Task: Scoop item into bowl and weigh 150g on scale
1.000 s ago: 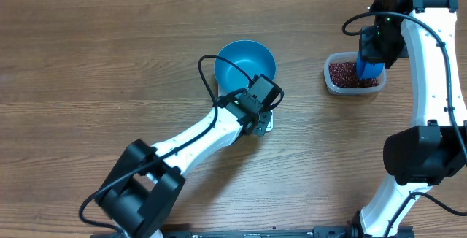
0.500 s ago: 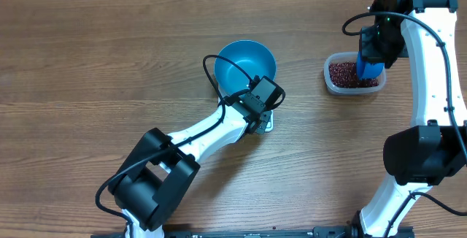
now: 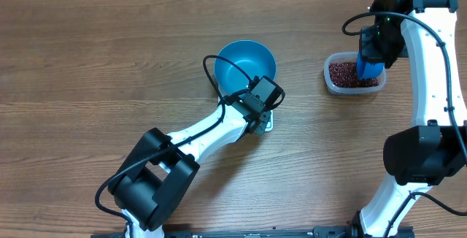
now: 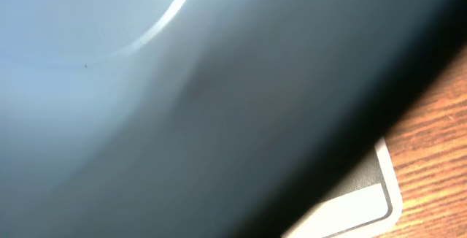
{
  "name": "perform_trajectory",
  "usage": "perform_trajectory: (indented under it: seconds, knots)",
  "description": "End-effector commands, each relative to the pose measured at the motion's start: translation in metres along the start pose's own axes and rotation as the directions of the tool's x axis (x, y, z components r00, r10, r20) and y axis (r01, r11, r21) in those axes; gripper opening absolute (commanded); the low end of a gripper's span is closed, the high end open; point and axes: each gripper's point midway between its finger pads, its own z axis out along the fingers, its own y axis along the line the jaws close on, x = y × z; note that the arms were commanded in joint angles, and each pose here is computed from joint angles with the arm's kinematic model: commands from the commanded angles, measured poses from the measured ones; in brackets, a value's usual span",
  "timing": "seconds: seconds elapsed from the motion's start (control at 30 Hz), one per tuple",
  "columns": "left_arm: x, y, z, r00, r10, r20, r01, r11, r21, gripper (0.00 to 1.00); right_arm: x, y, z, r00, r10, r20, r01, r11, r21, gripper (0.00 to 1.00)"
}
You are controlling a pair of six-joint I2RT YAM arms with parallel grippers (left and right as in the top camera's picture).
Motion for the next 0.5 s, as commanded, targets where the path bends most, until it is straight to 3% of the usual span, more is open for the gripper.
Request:
perform_trajectory:
  seconds: [0.0,0.47]
  knots:
    - [0.0059,-0.0030,0.0068,0.999,-0.001,-0.034,0.001,1.000,0.019,0.04,-0.0034,-0.0006,-0.0030,1.000,0.011,0.015,-0.011,1.000,-0.004,0.04]
    - [0.0120,-0.0038,0.0125,0.998,0.000,-0.060,0.001,1.000,0.025,0.04,-0.0033,-0.0006,-0.0030,1.000,0.011,0.015,-0.010,1.000,-0.004,0.04]
